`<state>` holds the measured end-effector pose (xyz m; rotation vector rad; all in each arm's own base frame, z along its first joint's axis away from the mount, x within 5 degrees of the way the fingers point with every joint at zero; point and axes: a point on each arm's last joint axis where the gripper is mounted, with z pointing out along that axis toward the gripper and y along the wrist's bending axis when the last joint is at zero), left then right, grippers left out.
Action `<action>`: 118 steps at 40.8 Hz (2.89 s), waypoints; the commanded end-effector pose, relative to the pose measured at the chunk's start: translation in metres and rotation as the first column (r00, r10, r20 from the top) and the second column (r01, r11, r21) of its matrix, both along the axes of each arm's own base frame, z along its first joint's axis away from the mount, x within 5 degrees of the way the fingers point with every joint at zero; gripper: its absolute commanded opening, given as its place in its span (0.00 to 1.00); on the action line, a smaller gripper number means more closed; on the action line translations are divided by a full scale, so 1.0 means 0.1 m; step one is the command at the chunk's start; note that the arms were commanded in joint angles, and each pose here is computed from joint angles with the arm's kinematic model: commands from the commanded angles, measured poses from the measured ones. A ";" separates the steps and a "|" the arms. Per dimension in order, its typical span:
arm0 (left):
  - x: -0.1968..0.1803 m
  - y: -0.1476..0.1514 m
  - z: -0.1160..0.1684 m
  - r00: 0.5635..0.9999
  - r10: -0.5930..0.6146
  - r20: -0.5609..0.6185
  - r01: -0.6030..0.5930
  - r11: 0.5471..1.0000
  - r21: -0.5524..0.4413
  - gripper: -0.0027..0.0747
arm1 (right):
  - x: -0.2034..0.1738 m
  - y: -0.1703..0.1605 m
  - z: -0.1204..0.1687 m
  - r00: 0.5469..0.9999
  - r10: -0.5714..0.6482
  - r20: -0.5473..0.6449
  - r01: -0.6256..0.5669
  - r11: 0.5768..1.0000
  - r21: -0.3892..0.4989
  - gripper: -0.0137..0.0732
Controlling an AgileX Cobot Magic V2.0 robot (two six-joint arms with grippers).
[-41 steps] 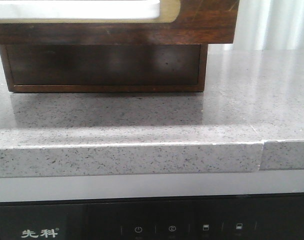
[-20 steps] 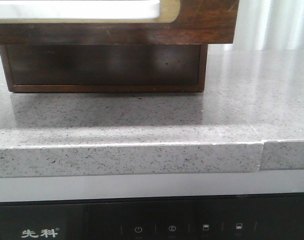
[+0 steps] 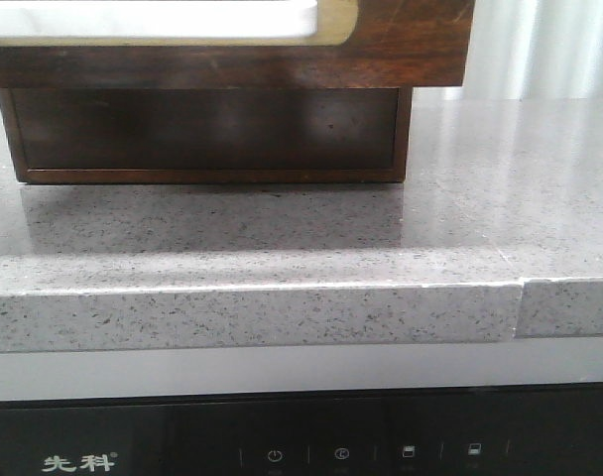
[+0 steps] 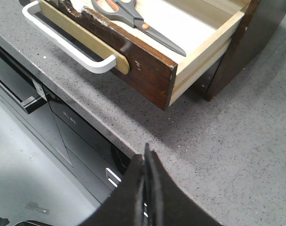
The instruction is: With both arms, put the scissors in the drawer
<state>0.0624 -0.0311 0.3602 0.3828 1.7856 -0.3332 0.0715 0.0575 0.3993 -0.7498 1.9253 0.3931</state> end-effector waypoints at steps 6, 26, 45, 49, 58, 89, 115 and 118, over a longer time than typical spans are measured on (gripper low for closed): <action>-0.06 0.19 -0.43 0.934 0.262 0.242 -0.236 0.963 -0.132 0.01 | 0.01 0.00 0.13 0.997 -0.014 0.077 0.009 0.998 0.062 0.08; -0.07 0.30 -1.52 0.856 0.409 0.315 -0.379 0.913 -0.154 0.01 | 0.01 0.00 0.13 0.997 -0.014 0.077 0.009 0.998 0.062 0.08; -0.07 0.30 -1.49 0.844 0.412 0.344 -0.376 0.911 -0.169 0.01 | 0.02 0.00 0.13 0.997 -0.014 0.074 0.009 0.998 0.059 0.08; -0.07 0.30 -1.49 0.845 0.409 0.344 -0.373 0.912 -0.169 0.01 | 0.02 0.00 0.13 0.997 -0.014 0.074 0.009 0.998 0.059 0.08; -0.07 0.30 -1.49 0.846 0.409 0.343 -0.373 0.912 -0.168 0.01 | 0.02 0.00 0.13 0.997 -0.014 0.074 0.009 0.998 0.059 0.08; -0.07 0.30 -1.49 0.846 0.409 0.343 -0.373 0.912 -0.168 0.01 | 0.01 -0.01 0.09 0.996 -0.025 0.089 0.020 0.998 0.058 0.08; -0.07 0.30 -1.49 0.846 0.409 0.343 -0.373 0.912 -0.168 0.01 | -0.18 -0.57 -1.30 0.648 -0.603 0.466 0.531 0.796 0.291 0.08; -0.07 0.30 -1.49 0.846 0.409 0.343 -0.373 0.912 -0.168 0.01 | -0.18 -0.58 -1.49 0.628 -0.615 0.477 0.541 0.786 0.300 0.08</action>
